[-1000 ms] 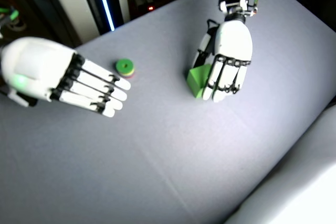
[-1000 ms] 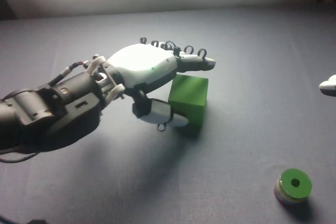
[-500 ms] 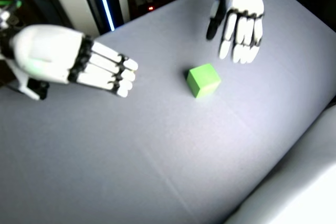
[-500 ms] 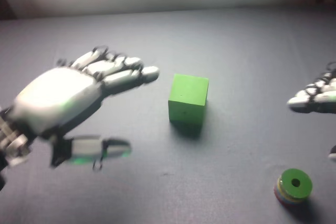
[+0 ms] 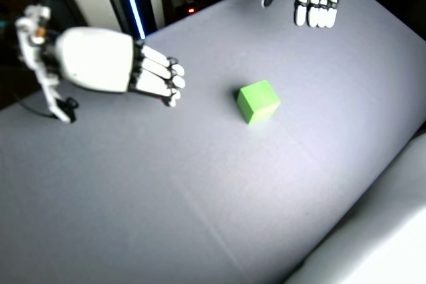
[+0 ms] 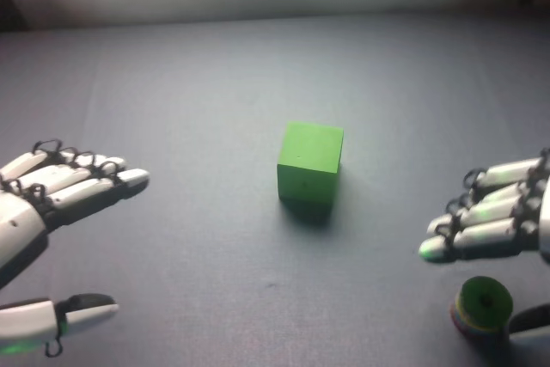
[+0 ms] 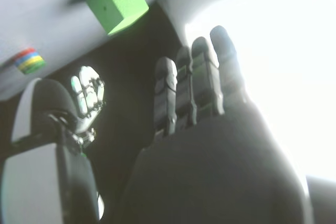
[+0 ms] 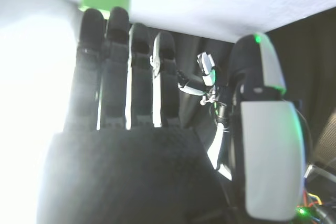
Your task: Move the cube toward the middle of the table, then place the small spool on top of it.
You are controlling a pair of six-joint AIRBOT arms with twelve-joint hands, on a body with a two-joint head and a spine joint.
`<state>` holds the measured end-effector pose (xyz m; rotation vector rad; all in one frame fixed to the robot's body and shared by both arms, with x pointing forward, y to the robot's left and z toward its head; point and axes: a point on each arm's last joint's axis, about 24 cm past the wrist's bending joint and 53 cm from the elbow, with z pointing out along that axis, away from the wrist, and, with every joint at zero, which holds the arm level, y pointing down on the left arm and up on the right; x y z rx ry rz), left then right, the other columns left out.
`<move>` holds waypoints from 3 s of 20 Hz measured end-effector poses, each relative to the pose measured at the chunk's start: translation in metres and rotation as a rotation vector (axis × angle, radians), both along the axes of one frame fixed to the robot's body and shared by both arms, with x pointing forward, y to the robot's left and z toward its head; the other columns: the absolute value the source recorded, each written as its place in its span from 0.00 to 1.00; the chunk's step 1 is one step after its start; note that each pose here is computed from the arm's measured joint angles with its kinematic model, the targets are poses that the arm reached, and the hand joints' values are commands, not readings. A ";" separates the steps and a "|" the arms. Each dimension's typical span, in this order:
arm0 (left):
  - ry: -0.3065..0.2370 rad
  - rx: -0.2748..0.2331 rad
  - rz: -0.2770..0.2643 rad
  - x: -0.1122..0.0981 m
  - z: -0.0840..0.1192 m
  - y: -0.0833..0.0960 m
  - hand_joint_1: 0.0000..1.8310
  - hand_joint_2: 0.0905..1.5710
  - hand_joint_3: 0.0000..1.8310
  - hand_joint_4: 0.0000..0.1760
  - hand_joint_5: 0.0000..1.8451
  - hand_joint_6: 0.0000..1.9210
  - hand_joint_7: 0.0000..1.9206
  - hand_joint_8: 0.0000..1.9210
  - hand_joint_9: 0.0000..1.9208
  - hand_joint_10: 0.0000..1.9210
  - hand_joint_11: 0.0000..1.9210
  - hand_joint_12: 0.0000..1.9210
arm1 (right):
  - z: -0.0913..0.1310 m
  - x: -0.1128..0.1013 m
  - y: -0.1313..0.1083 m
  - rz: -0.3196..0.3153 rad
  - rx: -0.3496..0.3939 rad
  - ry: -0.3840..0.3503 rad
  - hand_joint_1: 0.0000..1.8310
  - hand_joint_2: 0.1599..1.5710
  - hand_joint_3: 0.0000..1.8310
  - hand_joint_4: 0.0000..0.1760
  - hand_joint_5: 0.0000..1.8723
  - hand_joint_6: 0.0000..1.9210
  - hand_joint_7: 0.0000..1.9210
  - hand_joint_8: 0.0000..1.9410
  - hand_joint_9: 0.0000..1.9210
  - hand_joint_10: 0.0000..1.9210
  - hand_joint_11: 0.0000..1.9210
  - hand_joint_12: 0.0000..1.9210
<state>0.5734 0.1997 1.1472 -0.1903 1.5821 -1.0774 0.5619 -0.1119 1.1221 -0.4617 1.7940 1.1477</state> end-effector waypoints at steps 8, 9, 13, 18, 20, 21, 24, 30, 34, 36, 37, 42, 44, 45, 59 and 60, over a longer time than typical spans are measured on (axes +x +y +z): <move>-0.052 -0.077 0.023 -0.006 0.015 0.004 0.47 0.68 0.00 0.47 0.16 0.00 0.12 0.00 0.12 0.00 0.03 0.25 | -0.024 0.003 0.004 -0.001 -0.078 0.033 0.48 0.62 0.00 0.04 0.28 0.00 0.27 0.01 0.35 0.01 0.15 0.52; -0.056 -0.083 0.033 -0.005 0.016 0.006 0.47 0.68 0.00 0.51 0.16 0.00 0.12 0.00 0.12 0.00 0.04 0.25 | -0.026 0.003 0.005 0.002 -0.083 0.034 0.48 0.62 0.00 0.02 0.28 0.01 0.27 0.01 0.35 0.01 0.15 0.52; -0.068 -0.107 0.044 -0.006 0.020 0.007 0.47 0.67 0.00 0.55 0.16 0.00 0.12 0.00 0.12 0.00 0.05 0.25 | -0.033 0.005 0.008 0.000 -0.090 0.045 0.49 0.64 0.00 0.00 0.29 0.00 0.28 0.00 0.37 0.01 0.14 0.56; -0.065 -0.121 0.040 -0.007 0.020 0.006 0.47 0.67 0.00 0.50 0.17 0.00 0.12 0.00 0.13 0.00 0.06 0.25 | -0.037 0.005 0.011 0.006 -0.104 0.046 0.56 0.62 0.00 0.00 0.34 0.00 0.35 0.01 0.42 0.04 0.18 0.64; -0.065 -0.122 0.039 -0.007 0.020 0.006 0.47 0.67 0.00 0.48 0.17 0.00 0.13 0.00 0.13 0.00 0.06 0.26 | -0.038 0.007 0.011 0.004 -0.106 0.045 0.60 0.62 0.00 0.00 0.38 0.00 0.39 0.00 0.36 0.30 0.22 0.71; -0.065 -0.123 0.038 -0.007 0.020 0.006 0.47 0.67 0.00 0.52 0.17 0.00 0.13 0.00 0.13 0.00 0.05 0.25 | -0.038 0.007 0.010 0.002 -0.107 0.046 0.61 0.61 0.00 0.00 0.40 0.00 0.41 0.01 0.33 0.52 0.29 0.79; -0.066 -0.126 0.034 -0.008 0.020 0.005 0.47 0.67 0.00 0.54 0.18 0.00 0.13 0.00 0.13 0.00 0.04 0.25 | -0.037 0.008 0.011 0.001 -0.107 0.043 0.63 0.62 0.00 0.00 0.42 0.00 0.39 0.18 0.33 0.79 0.41 0.90; -0.066 -0.128 0.034 -0.008 0.021 0.005 0.47 0.67 0.00 0.45 0.19 0.00 0.14 0.00 0.14 0.00 0.05 0.26 | -0.036 0.009 0.012 0.001 -0.100 0.043 0.63 0.68 0.00 0.00 0.51 0.53 0.39 0.71 0.43 0.89 0.42 0.99; -0.065 -0.128 0.035 -0.007 0.021 0.005 0.44 0.67 0.00 0.53 0.19 0.00 0.15 0.00 0.14 0.00 0.03 0.26 | -0.029 0.017 0.013 -0.010 -0.088 0.025 0.64 0.68 0.00 0.00 0.52 0.51 0.45 0.64 0.48 0.85 0.48 0.97; -0.064 -0.128 0.034 -0.008 0.020 0.005 0.46 0.68 0.00 0.51 0.19 0.00 0.15 0.00 0.14 0.00 0.03 0.26 | -0.007 0.035 0.011 -0.052 -0.017 0.003 0.69 0.67 0.00 0.00 0.57 0.32 0.51 0.64 0.55 0.69 0.53 0.84; -0.063 -0.128 0.034 -0.008 0.020 0.005 0.46 0.68 0.00 0.51 0.19 0.00 0.15 0.00 0.14 0.00 0.03 0.26 | -0.005 0.037 0.011 -0.056 -0.008 0.001 0.69 0.67 0.00 0.00 0.57 0.32 0.51 0.64 0.55 0.69 0.53 0.84; -0.061 -0.129 0.035 -0.008 0.019 0.006 0.48 0.67 0.00 0.52 0.20 0.00 0.16 0.00 0.13 0.00 0.00 0.25 | 0.048 0.076 0.030 -0.095 0.158 -0.090 0.69 0.67 0.00 0.00 0.52 0.43 0.56 0.52 0.49 0.52 0.36 0.81; -0.060 -0.129 0.034 -0.008 0.019 0.006 0.47 0.67 0.00 0.53 0.20 0.00 0.16 0.00 0.13 0.00 0.00 0.25 | 0.063 0.086 0.039 -0.094 0.202 -0.119 0.69 0.64 0.00 0.00 0.52 0.46 0.63 0.37 0.58 0.38 0.43 0.70; -0.060 -0.128 0.034 -0.008 0.019 0.006 0.48 0.67 0.00 0.53 0.20 0.00 0.16 0.00 0.13 0.00 0.00 0.25 | 0.067 0.090 0.042 -0.093 0.211 -0.128 0.70 0.64 0.00 0.00 0.52 0.48 0.65 0.34 0.58 0.35 0.39 0.70; -0.039 -0.134 0.022 -0.007 0.014 0.004 0.47 0.67 0.00 0.35 0.20 0.00 0.16 0.00 0.14 0.00 0.01 0.24 | 0.098 0.136 0.102 -0.101 0.156 -0.251 0.70 0.62 0.00 0.00 0.66 0.20 0.60 0.45 0.52 0.52 0.40 0.81; -0.031 -0.131 0.020 -0.007 0.011 0.003 0.47 0.67 0.00 0.34 0.20 0.00 0.16 0.00 0.14 0.00 0.01 0.24 | 0.098 0.136 0.105 -0.101 0.147 -0.261 0.70 0.62 0.00 0.00 0.67 0.19 0.60 0.45 0.52 0.52 0.40 0.81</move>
